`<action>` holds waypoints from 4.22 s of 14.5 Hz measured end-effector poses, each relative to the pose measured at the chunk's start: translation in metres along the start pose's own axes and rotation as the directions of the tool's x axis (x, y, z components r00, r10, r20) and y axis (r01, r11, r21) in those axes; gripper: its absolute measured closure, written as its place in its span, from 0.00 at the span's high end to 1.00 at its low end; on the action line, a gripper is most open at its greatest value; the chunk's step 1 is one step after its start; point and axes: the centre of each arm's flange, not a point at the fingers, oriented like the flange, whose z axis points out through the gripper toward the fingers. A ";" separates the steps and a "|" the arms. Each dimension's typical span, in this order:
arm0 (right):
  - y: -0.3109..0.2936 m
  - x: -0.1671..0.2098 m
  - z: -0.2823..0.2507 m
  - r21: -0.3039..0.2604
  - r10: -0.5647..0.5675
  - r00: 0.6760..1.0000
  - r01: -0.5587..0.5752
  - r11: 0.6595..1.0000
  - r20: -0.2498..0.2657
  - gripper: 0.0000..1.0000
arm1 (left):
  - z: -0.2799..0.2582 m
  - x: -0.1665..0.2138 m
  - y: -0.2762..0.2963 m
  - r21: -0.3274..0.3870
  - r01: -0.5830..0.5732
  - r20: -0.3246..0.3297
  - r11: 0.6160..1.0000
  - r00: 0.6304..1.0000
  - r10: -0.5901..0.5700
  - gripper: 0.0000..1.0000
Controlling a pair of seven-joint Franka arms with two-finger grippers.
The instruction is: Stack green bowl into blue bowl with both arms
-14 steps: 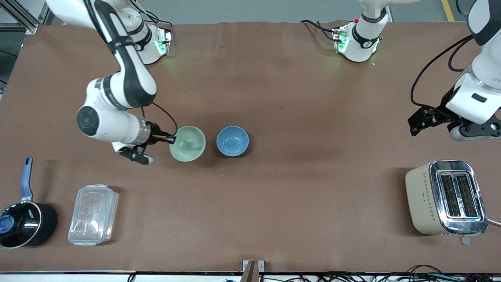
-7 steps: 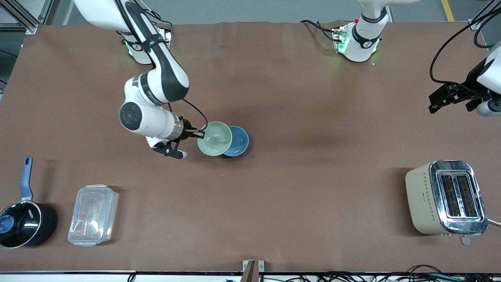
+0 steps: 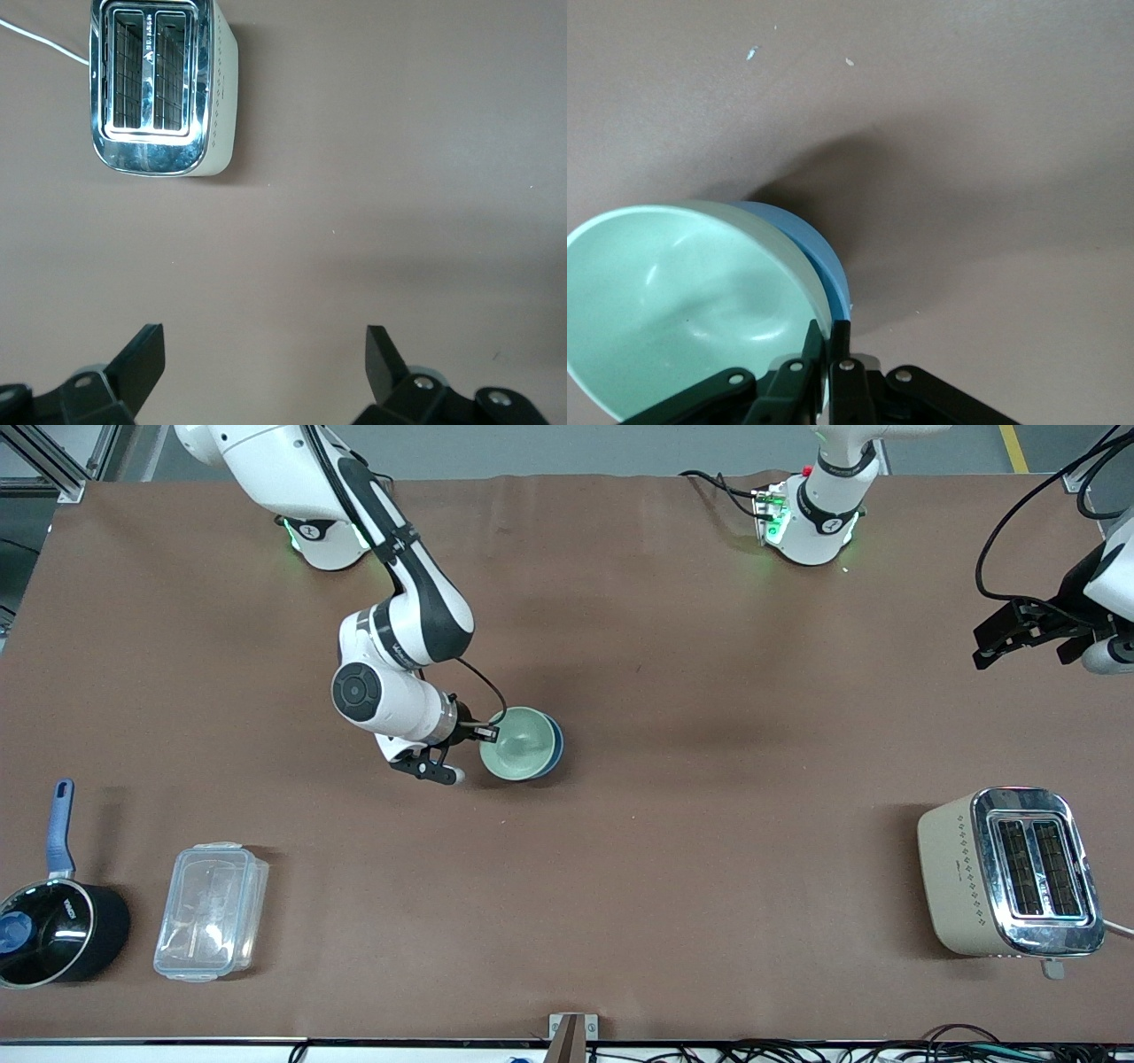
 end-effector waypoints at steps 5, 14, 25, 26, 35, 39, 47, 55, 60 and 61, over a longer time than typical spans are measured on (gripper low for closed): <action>0.001 0.002 0.005 0.000 0.006 1.000 -0.006 1.000 0.000 0.06 | 0.001 0.000 0.003 -0.015 -0.002 0.005 1.000 1.000 0.002 1.00; -0.004 -0.007 -0.010 -0.039 -0.018 0.999 0.019 0.999 0.038 0.77 | 0.007 -0.004 0.027 -0.037 -0.046 0.019 0.998 0.999 0.047 1.00; 0.181 0.067 -0.283 -0.183 -0.043 0.968 -0.003 0.983 -0.248 1.00 | 0.009 -0.003 0.027 -0.037 -0.056 0.021 0.998 0.998 0.056 1.00; 0.194 0.071 -0.291 -0.181 -0.046 0.966 -0.001 0.983 -0.254 1.00 | 0.009 -0.003 0.027 -0.037 -0.056 0.022 0.998 0.998 0.056 1.00; 0.276 0.062 -0.374 -0.193 -0.110 0.952 0.055 0.980 -0.287 1.00 | 0.008 -0.003 0.026 -0.037 -0.054 0.021 0.998 0.998 0.055 1.00; 0.294 0.049 -0.431 -0.188 -0.110 0.950 0.055 0.981 -0.291 1.00 | -0.003 -0.003 0.021 -0.038 -0.047 -0.002 0.998 0.999 0.047 1.00; 0.315 0.024 -0.479 -0.235 -0.089 0.966 0.030 0.972 -0.244 1.00 | -0.011 -0.007 0.015 -0.037 -0.037 0.013 0.999 0.999 0.037 1.00; 0.306 -0.002 -0.485 -0.241 -0.130 0.964 0.072 0.968 -0.233 1.00 | -0.010 -0.009 0.008 -0.034 -0.024 0.039 0.999 0.999 0.026 1.00; 0.304 -0.002 -0.478 -0.254 -0.144 0.964 0.085 0.964 -0.225 1.00 | -0.010 -0.010 0.008 -0.034 -0.024 0.044 0.999 0.999 0.026 1.00; 0.304 -0.002 -0.478 -0.255 -0.146 0.964 0.086 0.963 -0.225 1.00 | -0.009 -0.010 0.008 -0.034 -0.024 0.045 0.999 0.999 0.026 1.00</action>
